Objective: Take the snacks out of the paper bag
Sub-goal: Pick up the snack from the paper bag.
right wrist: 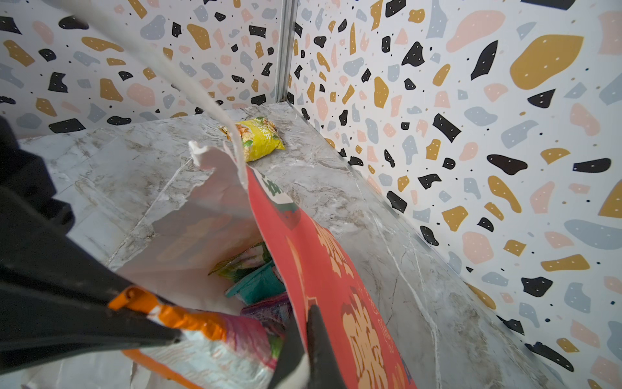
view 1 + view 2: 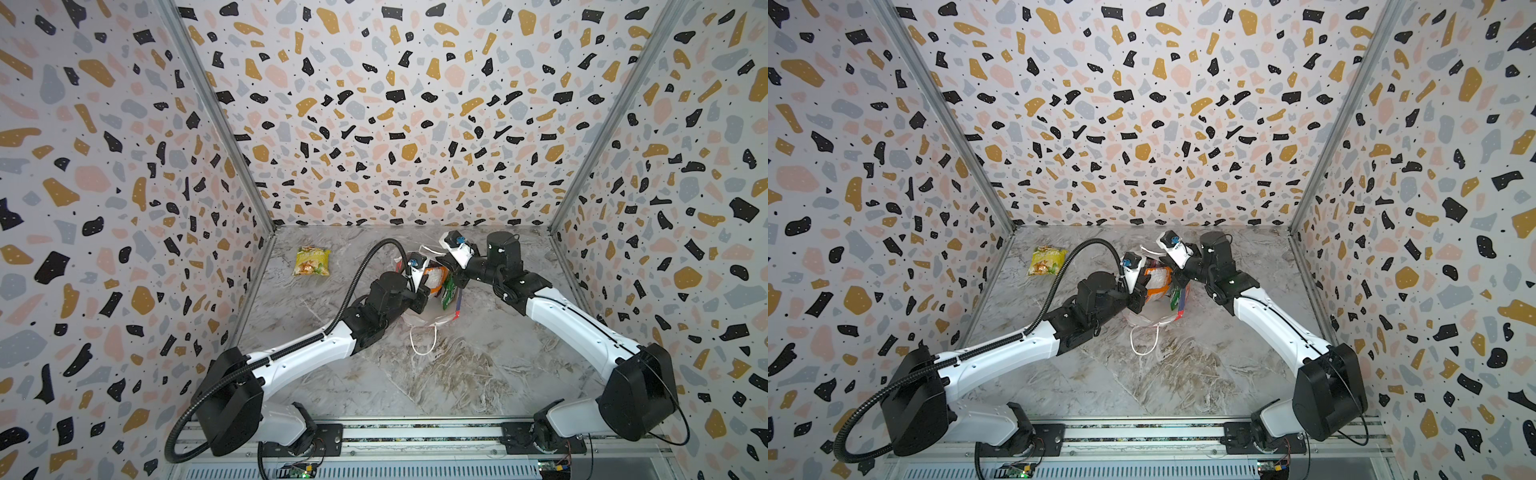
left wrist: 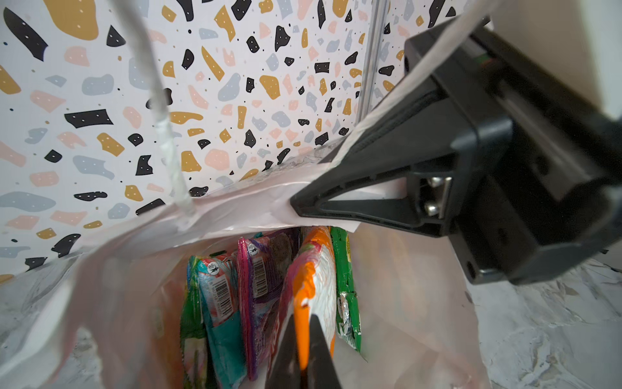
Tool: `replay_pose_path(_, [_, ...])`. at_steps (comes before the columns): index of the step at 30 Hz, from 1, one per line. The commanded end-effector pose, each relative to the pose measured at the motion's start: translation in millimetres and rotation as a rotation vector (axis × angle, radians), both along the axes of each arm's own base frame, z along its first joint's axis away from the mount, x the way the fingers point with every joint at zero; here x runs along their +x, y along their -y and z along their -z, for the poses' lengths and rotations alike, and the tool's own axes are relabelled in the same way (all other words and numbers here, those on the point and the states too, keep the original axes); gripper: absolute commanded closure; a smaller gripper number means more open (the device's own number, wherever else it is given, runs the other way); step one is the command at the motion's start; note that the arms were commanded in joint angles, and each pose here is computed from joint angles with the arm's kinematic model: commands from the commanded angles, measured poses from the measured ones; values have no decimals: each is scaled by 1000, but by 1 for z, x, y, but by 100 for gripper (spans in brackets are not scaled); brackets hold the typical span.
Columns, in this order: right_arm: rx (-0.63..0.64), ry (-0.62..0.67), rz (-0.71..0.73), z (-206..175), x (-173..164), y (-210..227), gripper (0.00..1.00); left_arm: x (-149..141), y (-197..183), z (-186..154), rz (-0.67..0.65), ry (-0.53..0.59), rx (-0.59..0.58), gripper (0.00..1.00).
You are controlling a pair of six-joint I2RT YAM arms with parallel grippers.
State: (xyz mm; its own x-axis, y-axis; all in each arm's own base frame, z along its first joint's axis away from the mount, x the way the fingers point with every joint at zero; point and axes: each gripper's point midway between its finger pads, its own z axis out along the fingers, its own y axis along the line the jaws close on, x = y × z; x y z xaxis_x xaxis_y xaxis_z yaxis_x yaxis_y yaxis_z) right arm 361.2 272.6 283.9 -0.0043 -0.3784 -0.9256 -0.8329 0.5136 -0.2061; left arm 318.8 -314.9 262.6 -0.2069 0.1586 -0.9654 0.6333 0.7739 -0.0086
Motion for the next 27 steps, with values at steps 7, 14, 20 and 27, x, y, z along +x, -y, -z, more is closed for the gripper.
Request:
replay_pose_path(7, [74, 63, 26, -32, 5, 4, 100, -14, -39, -60, -55, 127, 20, 100])
replay_pose_path(14, [72, 61, 50, -32, 10, 9, 100, -25, -65, -81, -56, 116, 12, 100])
replay_pose_path(20, [72, 53, 57, -29, 13, 10, 100, -39, -86, -103, -63, 119, 7, 100])
replay_pose_path(27, [69, 52, 69, -28, 16, 12, 100, -41, -134, -126, -194, 123, 32, 100])
